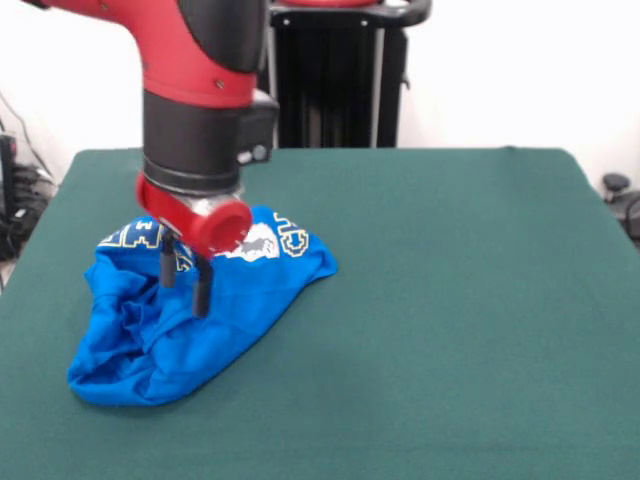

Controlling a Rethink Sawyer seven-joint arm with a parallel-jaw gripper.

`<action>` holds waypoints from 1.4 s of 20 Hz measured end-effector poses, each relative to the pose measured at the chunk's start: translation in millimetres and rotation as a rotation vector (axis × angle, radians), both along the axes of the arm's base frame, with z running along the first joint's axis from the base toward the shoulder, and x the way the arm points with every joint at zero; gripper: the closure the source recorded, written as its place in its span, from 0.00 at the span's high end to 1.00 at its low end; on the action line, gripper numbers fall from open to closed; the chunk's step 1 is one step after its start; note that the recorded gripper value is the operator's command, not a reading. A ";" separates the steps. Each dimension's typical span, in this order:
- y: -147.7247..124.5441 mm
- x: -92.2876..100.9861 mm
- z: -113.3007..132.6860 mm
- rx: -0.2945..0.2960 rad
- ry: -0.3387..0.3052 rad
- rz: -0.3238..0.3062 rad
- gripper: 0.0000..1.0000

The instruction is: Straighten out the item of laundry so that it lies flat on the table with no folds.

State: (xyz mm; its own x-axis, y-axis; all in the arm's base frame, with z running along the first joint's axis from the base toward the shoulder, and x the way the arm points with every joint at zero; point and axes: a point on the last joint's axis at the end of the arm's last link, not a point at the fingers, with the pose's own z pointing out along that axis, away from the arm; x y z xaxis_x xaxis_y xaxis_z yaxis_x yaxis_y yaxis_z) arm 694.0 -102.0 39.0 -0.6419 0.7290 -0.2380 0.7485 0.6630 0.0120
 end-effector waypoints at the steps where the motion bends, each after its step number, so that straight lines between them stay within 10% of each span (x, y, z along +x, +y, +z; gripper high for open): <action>1: 3.6 -3.4 -6.2 -0.002 0.012 0.006 1.00; 12: 26.9 -46.5 -66.7 -0.086 0.140 0.075 1.00; 28: 28.1 -56.6 -46.9 -0.233 0.167 0.133 1.00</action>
State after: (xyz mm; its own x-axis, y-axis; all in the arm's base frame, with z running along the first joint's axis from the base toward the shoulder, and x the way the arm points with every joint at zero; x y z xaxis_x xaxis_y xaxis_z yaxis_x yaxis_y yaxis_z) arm 637.4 -73.9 -7.9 -0.7719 0.5745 -0.2722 0.6342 0.7255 -0.2673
